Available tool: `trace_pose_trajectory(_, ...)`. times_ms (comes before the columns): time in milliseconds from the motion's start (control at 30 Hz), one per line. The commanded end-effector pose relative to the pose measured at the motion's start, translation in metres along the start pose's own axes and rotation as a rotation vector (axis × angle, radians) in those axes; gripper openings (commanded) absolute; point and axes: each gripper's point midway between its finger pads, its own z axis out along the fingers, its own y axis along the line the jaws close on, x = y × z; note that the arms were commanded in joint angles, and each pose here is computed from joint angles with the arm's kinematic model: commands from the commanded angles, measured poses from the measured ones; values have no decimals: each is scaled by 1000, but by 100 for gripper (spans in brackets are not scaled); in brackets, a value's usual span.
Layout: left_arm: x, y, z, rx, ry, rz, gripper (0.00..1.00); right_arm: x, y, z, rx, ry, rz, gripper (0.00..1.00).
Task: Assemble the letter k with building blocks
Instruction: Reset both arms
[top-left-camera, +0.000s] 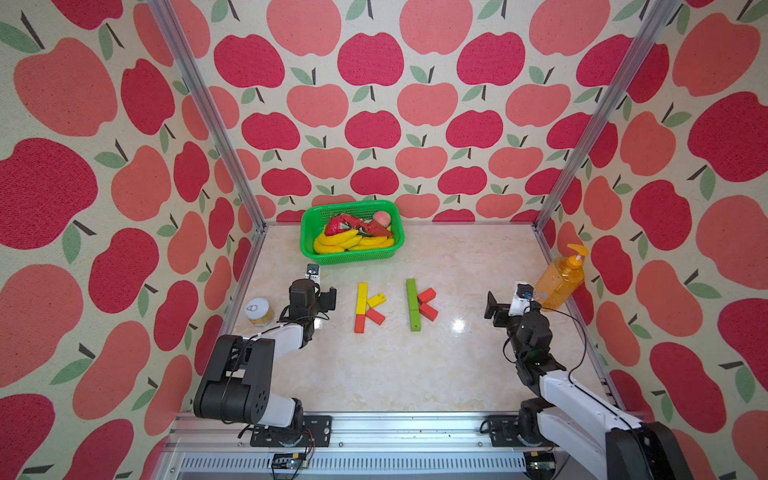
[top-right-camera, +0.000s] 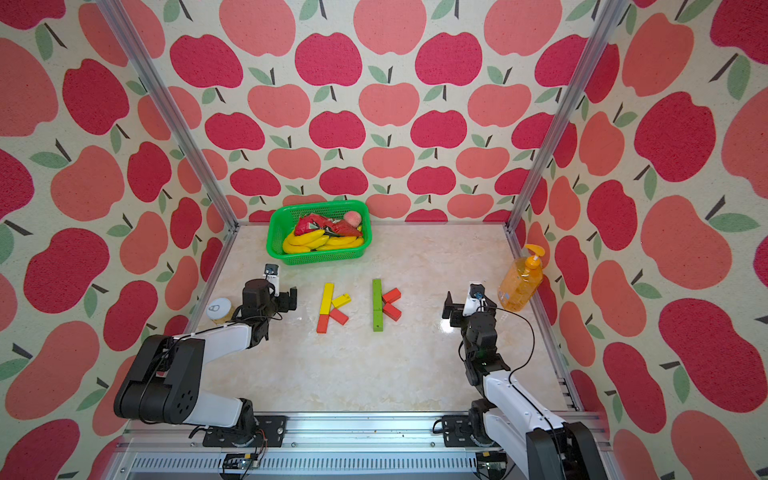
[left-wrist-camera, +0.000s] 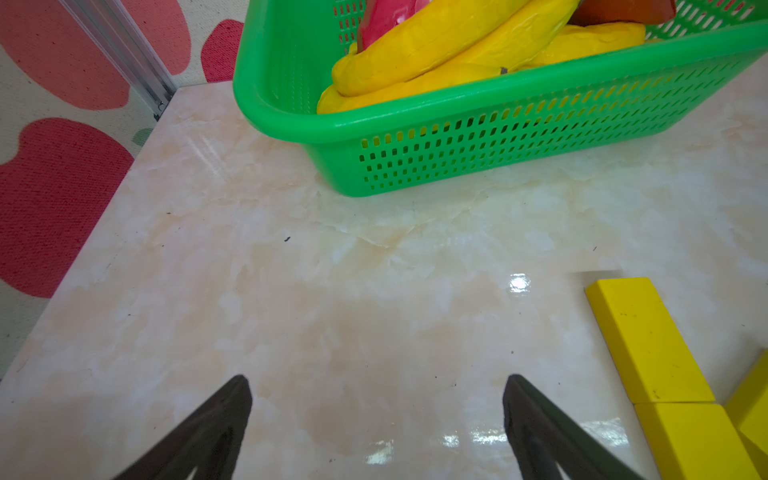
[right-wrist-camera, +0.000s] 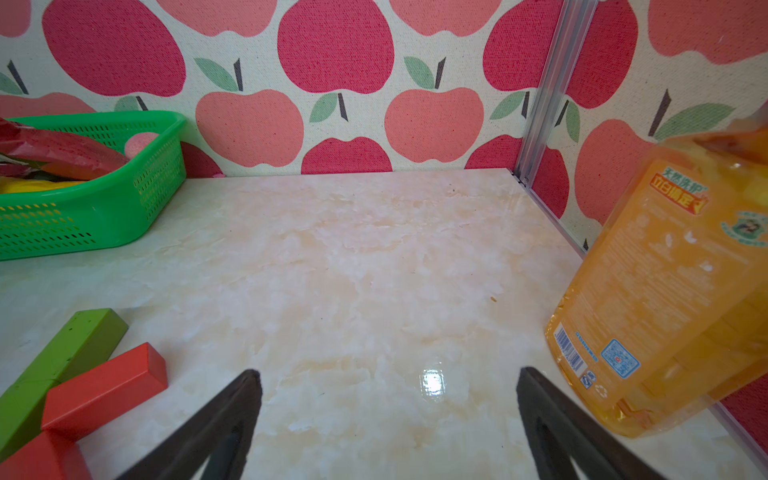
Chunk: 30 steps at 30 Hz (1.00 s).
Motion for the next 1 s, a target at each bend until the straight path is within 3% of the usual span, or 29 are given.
trace_pose_trajectory(0, -9, 1, 1, 9, -51, 46, 98, -4, -2, 14, 0, -20, -23, 99)
trace_pose_trajectory(167, -5, 0, 11, 66, -71, 19, 98, 4, -4, 43, 17, 35, -63, 99)
trace_pose_trajectory(300, -1, 4, 10, 87, -80, -18, 98, 3, -4, 51, 3, -2, -120, 99)
trace_pose_trajectory(367, 3, 4, 9, 97, -94, -29, 98, 9, -13, 56, 15, -23, -77, 99)
trace_pose_trajectory(467, 8, 8, 10, 97, -102, -50, 98, 26, -30, 76, 4, 49, 27, 99)
trace_pose_trajectory(567, 7, 7, 10, 90, -111, -43, 98, 31, -28, 78, -17, 97, 24, 99)
trace_pose_trajectory(967, 8, 7, 10, 90, -109, -42, 98, 26, -20, 73, -6, 52, -29, 99)
